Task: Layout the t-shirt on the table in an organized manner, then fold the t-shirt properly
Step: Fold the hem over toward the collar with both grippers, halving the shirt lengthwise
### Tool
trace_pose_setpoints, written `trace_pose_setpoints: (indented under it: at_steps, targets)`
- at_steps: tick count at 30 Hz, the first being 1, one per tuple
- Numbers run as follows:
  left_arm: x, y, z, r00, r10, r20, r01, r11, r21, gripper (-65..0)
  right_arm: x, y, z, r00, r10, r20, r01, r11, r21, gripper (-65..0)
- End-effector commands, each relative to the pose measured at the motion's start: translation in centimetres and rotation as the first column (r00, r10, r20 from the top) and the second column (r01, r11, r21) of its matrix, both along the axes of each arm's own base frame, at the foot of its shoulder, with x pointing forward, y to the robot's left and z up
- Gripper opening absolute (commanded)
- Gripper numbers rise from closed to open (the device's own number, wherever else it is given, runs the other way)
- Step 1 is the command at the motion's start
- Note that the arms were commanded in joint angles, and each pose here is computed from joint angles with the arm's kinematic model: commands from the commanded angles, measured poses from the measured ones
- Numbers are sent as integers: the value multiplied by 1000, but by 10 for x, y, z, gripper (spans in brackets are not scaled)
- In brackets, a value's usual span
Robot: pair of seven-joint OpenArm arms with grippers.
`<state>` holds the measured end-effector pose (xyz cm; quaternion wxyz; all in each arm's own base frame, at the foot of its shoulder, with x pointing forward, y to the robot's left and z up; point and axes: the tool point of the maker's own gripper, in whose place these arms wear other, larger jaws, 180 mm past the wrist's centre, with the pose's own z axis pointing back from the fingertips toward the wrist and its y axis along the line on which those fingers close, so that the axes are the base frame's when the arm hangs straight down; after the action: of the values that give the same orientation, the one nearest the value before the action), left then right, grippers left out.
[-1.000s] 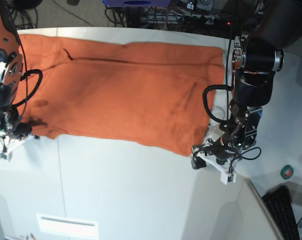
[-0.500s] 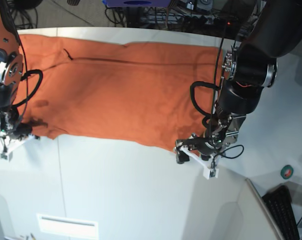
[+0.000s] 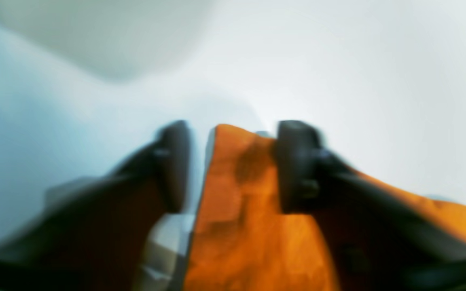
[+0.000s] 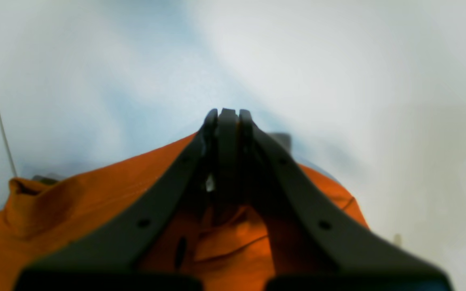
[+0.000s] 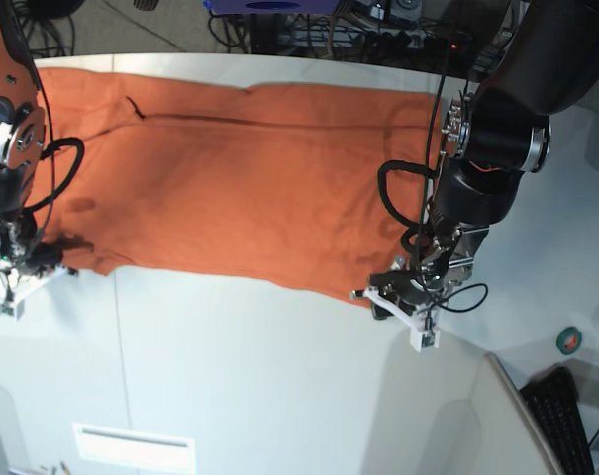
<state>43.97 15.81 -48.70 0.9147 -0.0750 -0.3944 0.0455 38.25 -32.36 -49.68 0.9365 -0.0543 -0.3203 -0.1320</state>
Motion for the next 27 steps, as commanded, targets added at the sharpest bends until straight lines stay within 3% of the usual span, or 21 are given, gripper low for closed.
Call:
trace_pose_setpoints:
  at_steps: [1, 4, 6, 15, 20, 27]
  targets:
    - [13, -2, 13, 999, -1, 32, 1, 1000, -10, -484, 19, -14, 23, 998, -8, 69, 10, 999, -32, -650]
    - [14, -1, 14, 999, 0, 37, 0, 1000, -10, -607, 17, -18, 25, 997, -3, 83, 7, 999, -54, -650]
    - [15, -1, 15, 999, 0, 40, 1, 1000, -10, -650, 19, -14, 28, 995, 6, 98, 0, 998, -61, -650]
    - [22, -2, 36, 992, -26, 125, 26, 1000, 1, -650, 19, -18, 38, 991, 20, 135, -6, 995, -99, -650]
    - [12, -4, 44, 991, -69, 115, 68, 998, 11, -650, 13, -19, 33, 992, 19, 127, -6, 995, -102, -650]
    - [0, -14, 73, 974, -135, 183, 132, 991, 33, -650, 15, -15, 51, 979, 47, 198, -17, 989, -149, -650]
